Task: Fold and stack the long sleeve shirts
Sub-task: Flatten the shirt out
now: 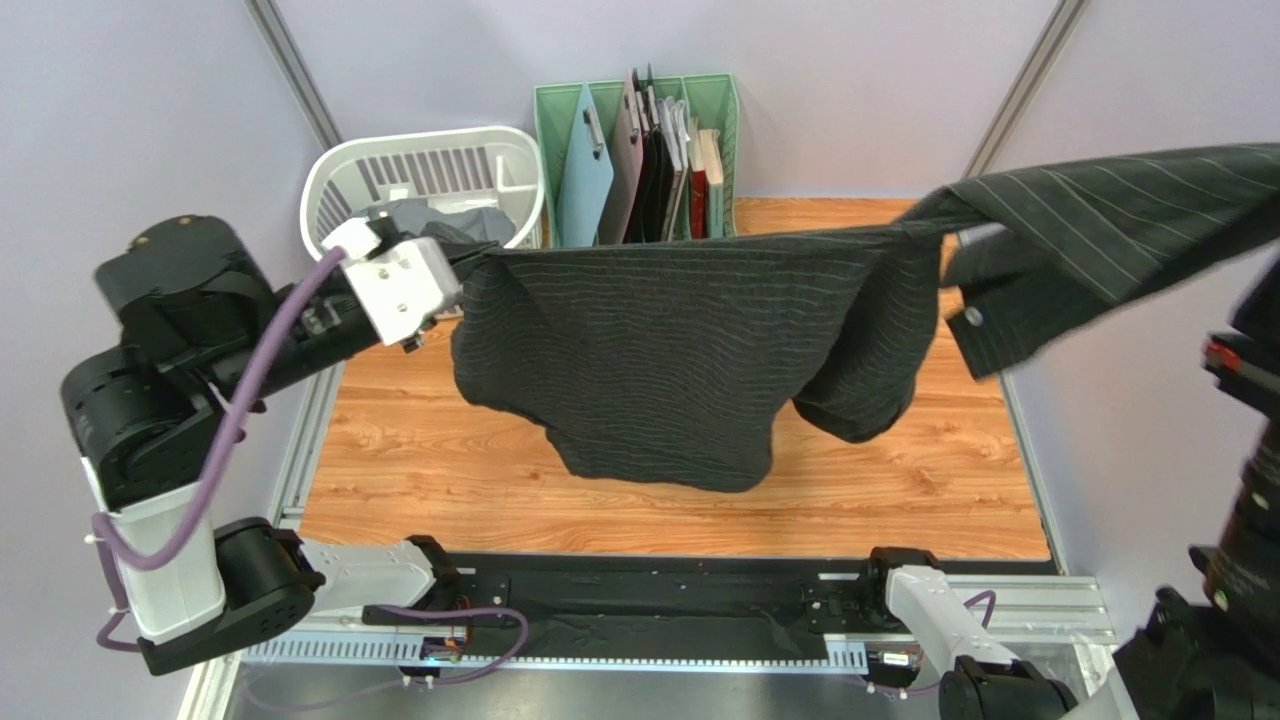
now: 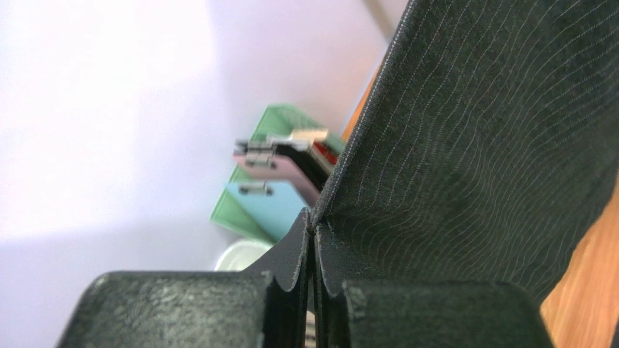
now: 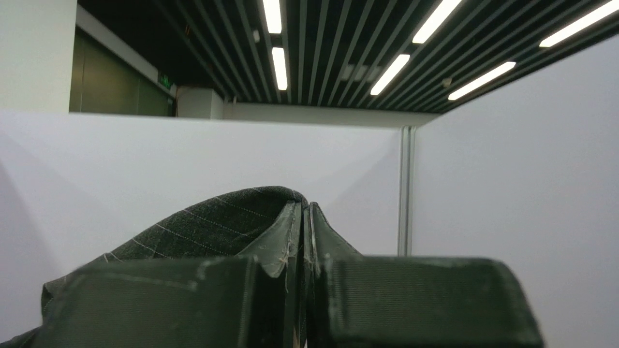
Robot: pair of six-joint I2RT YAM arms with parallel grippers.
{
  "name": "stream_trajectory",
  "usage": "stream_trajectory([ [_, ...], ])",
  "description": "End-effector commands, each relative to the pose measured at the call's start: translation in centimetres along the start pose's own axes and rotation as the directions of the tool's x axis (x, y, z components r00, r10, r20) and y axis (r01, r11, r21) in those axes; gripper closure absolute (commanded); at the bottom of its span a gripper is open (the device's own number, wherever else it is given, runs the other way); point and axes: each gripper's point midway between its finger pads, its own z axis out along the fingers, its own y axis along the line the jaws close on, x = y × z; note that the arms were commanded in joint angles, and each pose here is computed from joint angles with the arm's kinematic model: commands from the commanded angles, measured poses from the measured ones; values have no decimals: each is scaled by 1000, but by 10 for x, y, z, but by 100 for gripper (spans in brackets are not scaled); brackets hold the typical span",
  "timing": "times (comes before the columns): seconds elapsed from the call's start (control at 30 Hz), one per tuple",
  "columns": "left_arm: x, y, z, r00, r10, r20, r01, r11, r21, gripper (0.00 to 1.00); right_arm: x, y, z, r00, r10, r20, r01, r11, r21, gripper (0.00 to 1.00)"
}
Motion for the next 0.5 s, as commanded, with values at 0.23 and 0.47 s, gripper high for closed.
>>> stream_trajectory([
  [0.23,13,-6,25,995,-59,-76,59,998,4,100,15,-26,47,981,-178,74,169,979,115,100],
  [0.47,175,-10,65,858,-219,-465,204,975,-82,100,235,29,90,925,-53,-377,-20,982,-186,100],
])
